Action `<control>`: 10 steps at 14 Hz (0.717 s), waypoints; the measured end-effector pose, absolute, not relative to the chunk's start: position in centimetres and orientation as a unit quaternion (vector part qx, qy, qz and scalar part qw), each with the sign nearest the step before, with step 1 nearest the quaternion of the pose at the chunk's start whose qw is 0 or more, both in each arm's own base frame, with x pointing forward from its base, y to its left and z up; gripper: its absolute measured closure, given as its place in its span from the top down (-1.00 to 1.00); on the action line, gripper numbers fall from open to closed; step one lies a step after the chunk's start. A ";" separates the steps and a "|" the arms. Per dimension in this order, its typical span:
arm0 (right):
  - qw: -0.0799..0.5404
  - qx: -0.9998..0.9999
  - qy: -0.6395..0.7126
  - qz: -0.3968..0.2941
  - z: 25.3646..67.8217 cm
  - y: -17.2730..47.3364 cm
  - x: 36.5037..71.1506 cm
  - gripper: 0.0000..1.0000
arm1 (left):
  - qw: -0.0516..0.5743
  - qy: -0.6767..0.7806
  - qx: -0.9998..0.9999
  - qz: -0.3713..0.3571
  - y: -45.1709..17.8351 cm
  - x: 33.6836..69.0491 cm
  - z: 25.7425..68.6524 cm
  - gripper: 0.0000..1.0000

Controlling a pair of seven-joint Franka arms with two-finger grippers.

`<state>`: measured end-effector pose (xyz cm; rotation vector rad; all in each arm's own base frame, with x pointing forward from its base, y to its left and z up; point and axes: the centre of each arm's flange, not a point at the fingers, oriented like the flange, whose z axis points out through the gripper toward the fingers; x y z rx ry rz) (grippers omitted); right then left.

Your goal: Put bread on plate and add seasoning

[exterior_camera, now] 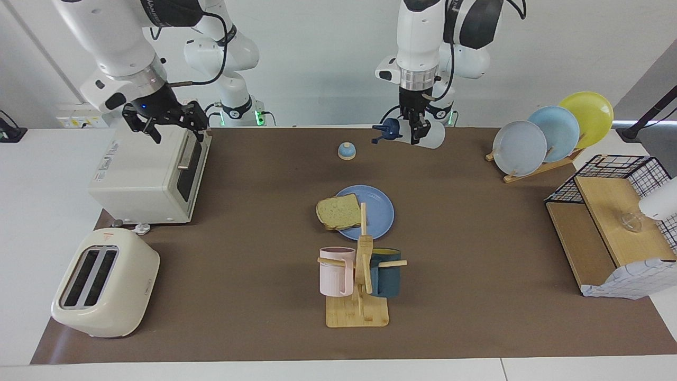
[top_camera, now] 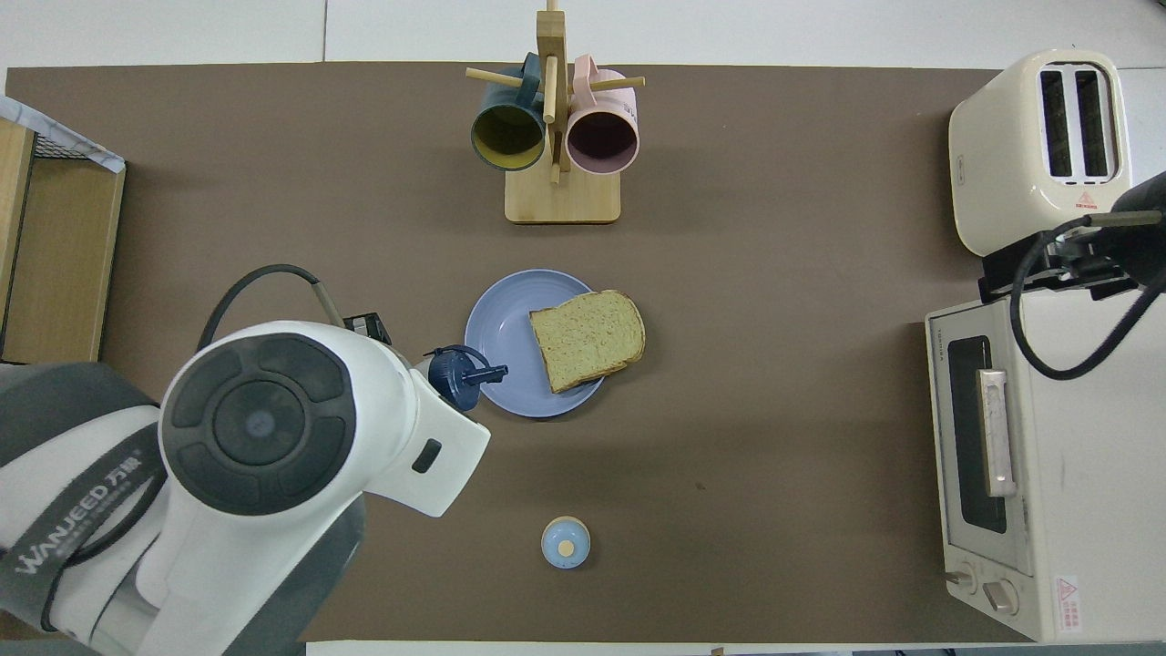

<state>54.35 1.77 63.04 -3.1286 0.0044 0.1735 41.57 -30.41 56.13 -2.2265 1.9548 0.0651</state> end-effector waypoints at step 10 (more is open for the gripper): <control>-0.025 -0.999 0.003 0.045 61.3 0.0 52.8 1.00 | 0.232 0.665 -0.707 0.070 -38.1 39.6 48.7 -0.18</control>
